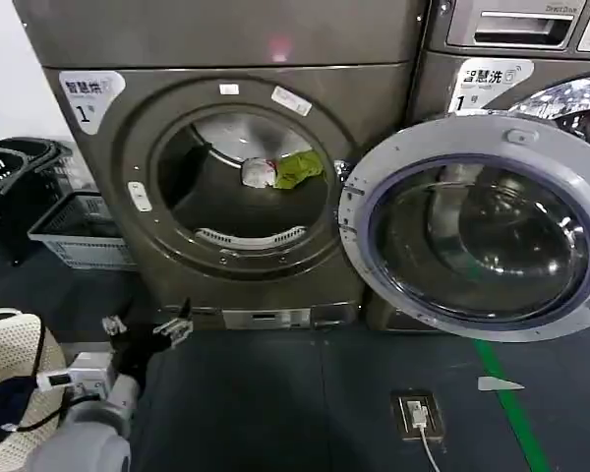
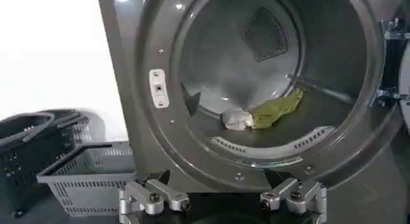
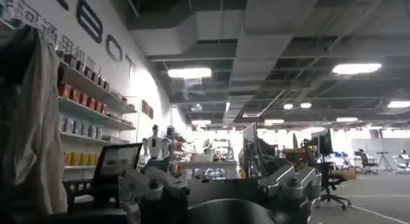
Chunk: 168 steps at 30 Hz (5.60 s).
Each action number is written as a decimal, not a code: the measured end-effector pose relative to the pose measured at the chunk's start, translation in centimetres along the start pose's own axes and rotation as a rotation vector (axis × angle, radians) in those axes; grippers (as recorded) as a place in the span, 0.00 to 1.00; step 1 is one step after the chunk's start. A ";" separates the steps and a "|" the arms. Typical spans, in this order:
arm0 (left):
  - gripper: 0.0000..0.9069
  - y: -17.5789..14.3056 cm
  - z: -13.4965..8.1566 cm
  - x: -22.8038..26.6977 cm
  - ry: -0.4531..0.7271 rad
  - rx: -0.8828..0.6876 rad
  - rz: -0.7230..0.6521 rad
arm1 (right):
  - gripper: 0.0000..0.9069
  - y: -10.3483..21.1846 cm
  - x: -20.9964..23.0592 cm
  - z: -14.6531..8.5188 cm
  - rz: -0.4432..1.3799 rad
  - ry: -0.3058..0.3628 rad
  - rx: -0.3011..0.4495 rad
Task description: Grasp the clothes from the dryer.
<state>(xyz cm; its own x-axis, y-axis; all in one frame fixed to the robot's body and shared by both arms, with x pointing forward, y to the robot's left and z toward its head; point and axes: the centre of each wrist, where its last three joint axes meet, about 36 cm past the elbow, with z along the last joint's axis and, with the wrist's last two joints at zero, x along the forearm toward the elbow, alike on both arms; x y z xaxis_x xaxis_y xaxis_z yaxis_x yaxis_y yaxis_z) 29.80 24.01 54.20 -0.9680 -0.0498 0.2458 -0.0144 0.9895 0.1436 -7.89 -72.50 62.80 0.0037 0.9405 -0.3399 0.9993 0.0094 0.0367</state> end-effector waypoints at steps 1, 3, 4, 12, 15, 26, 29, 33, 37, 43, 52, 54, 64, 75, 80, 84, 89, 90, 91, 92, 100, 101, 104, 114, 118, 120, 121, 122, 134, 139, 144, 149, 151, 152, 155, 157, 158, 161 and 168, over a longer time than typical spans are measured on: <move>1.00 0.0 0.0 0.0 0.002 -0.003 0.000 | 1.00 -0.1 0.0 0.1 0.006 -0.002 -0.005; 1.00 0.0 0.1 -0.1 0.005 -0.008 0.001 | 1.00 -0.2 0.0 0.2 0.019 -0.006 -0.014; 1.00 0.0 0.2 -0.1 0.007 -0.010 0.002 | 1.00 -0.3 0.0 0.2 0.025 -0.008 -0.017; 1.00 -0.2 0.3 -0.3 0.013 -0.017 0.004 | 1.00 -0.7 0.1 0.0 0.042 -0.021 -0.035; 1.00 -0.2 0.4 -0.4 0.015 -0.022 0.004 | 1.00 -0.8 0.3 0.1 0.049 -0.023 -0.035; 1.00 -0.1 0.5 -0.7 0.020 -0.023 -0.001 | 1.00 -0.8 0.4 0.2 0.047 -0.025 -0.037; 1.00 -0.1 0.5 -0.8 0.018 -0.022 -0.001 | 1.00 -0.8 0.4 0.0 0.046 -0.030 -0.037; 1.00 -0.1 0.6 -0.8 0.021 -0.022 -0.004 | 1.00 -0.9 0.4 0.0 0.047 -0.032 -0.036; 1.00 -0.1 0.5 -0.8 0.020 -0.022 -0.005 | 1.00 -1.0 0.5 0.1 0.049 -0.031 -0.036; 1.00 -0.1 0.6 -0.7 0.022 -0.022 -0.004 | 1.00 -1.0 0.5 0.0 0.050 -0.033 -0.037; 1.00 -0.4 0.5 -0.7 0.021 -0.021 0.003 | 1.00 -0.9 0.6 0.2 0.050 -0.031 -0.040; 1.00 -0.5 0.5 -0.7 0.020 -0.021 0.006 | 1.00 -0.9 0.6 0.2 0.050 -0.032 -0.040; 1.00 -0.4 0.5 -0.8 0.019 -0.033 -0.005 | 1.00 -0.7 0.6 0.1 0.046 -0.034 -0.039; 1.00 -0.4 0.7 -0.9 0.025 -0.028 -0.005 | 1.00 -0.9 0.7 0.3 0.047 -0.031 -0.035; 1.00 -0.6 0.7 -1.0 0.025 -0.024 0.000 | 1.00 -0.9 0.7 0.4 0.048 -0.028 -0.035; 1.00 -0.6 0.8 -1.2 0.029 -0.023 0.001 | 1.00 -0.9 0.8 0.4 0.048 -0.028 -0.035; 1.00 -0.7 0.9 -1.3 0.034 -0.024 0.001 | 1.00 -1.0 0.8 0.5 0.051 -0.026 -0.034; 1.00 -0.7 1.0 -1.4 0.036 -0.024 0.001 | 1.00 -1.0 0.8 0.5 0.051 -0.026 -0.034; 1.00 -0.7 1.0 -1.4 0.036 -0.024 0.001 | 1.00 -1.0 0.8 0.4 0.051 -0.027 -0.034; 1.00 -0.7 1.0 -1.4 0.036 -0.024 0.001 | 1.00 -1.0 0.8 0.4 0.051 -0.026 -0.034; 1.00 -0.7 1.1 -1.5 0.039 -0.023 0.001 | 1.00 -1.0 0.9 0.5 0.052 -0.025 -0.033; 1.00 -0.7 1.1 -1.5 0.039 -0.023 0.001 | 1.00 -1.0 0.9 0.6 0.052 -0.024 -0.033; 1.00 -0.7 1.2 -1.6 0.043 -0.024 -0.001 | 1.00 -1.0 0.9 0.6 0.052 -0.022 -0.033; 1.00 -0.7 1.2 -1.8 0.044 -0.021 -0.007 | 1.00 -1.3 1.0 0.8 0.054 -0.017 -0.022; 1.00 -0.7 1.3 -2.1 0.043 -0.020 -0.011 | 1.00 -1.2 1.1 0.9 0.049 -0.019 -0.015; 1.00 -0.7 1.3 -2.4 0.044 -0.019 -0.016 | 1.00 -1.2 1.0 0.8 0.046 -0.023 -0.011; 1.00 -0.8 1.3 -2.6 0.045 -0.019 -0.016 | 1.00 -1.1 1.0 0.7 0.044 -0.026 -0.011; 1.00 -0.8 1.4 -2.8 0.046 -0.019 -0.016 | 1.00 -1.0 0.9 0.6 0.042 -0.029 -0.010; 1.00 -0.4 1.1 -11.1 0.051 0.000 -0.064 | 1.00 -0.5 0.5 0.3 0.030 -0.039 -0.014; 1.00 0.1 0.6 -17.0 0.078 0.011 -0.087 | 1.00 -0.6 0.3 0.0 0.029 -0.045 -0.020; 1.00 0.4 -0.3 -22.7 0.029 0.013 -0.089 | 1.00 -0.3 0.3 -0.2 0.021 -0.049 -0.021; 1.00 0.3 -0.6 -28.2 -0.030 -0.004 -0.090 | 1.00 -0.4 0.4 -0.4 0.020 -0.052 -0.016; 1.00 0.2 -0.8 -30.1 -0.051 -0.011 -0.089 | 1.00 -0.5 0.4 -0.5 0.020 -0.054 -0.016; 1.00 0.1 -0.9 -31.0 -0.060 -0.014 -0.089 | 1.00 -0.5 0.4 -0.5 0.020 -0.054 -0.016; 1.00 0.0 -1.3 -33.4 -0.073 -0.022 -0.090 | 1.00 -0.4 0.4 -0.5 0.019 -0.054 -0.017; 1.00 0.1 -1.7 -34.9 -0.078 -0.031 -0.090 | 1.00 -0.3 0.4 -0.4 0.019 -0.053 -0.018; 1.00 0.2 -1.9 -35.5 -0.082 -0.036 -0.090 | 1.00 -0.3 0.4 -0.4 0.019 -0.052 -0.019; 1.00 0.2 -2.3 -37.3 -0.085 -0.053 -0.090 | 1.00 -0.2 0.3 -0.4 0.019 -0.053 -0.021; 1.00 0.5 -3.2 -40.1 -0.045 -0.155 -0.064 | 1.00 0.0 0.0 -0.4 0.016 -0.053 -0.022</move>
<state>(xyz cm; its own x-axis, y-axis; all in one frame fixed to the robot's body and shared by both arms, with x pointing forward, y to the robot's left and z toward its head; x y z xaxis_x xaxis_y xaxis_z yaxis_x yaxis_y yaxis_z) 69.36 26.09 47.48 -0.9767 -0.1023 0.1888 -0.0408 0.9517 0.3044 -7.89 -72.33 63.13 0.0221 0.9211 -0.3887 0.9980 0.0027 0.0632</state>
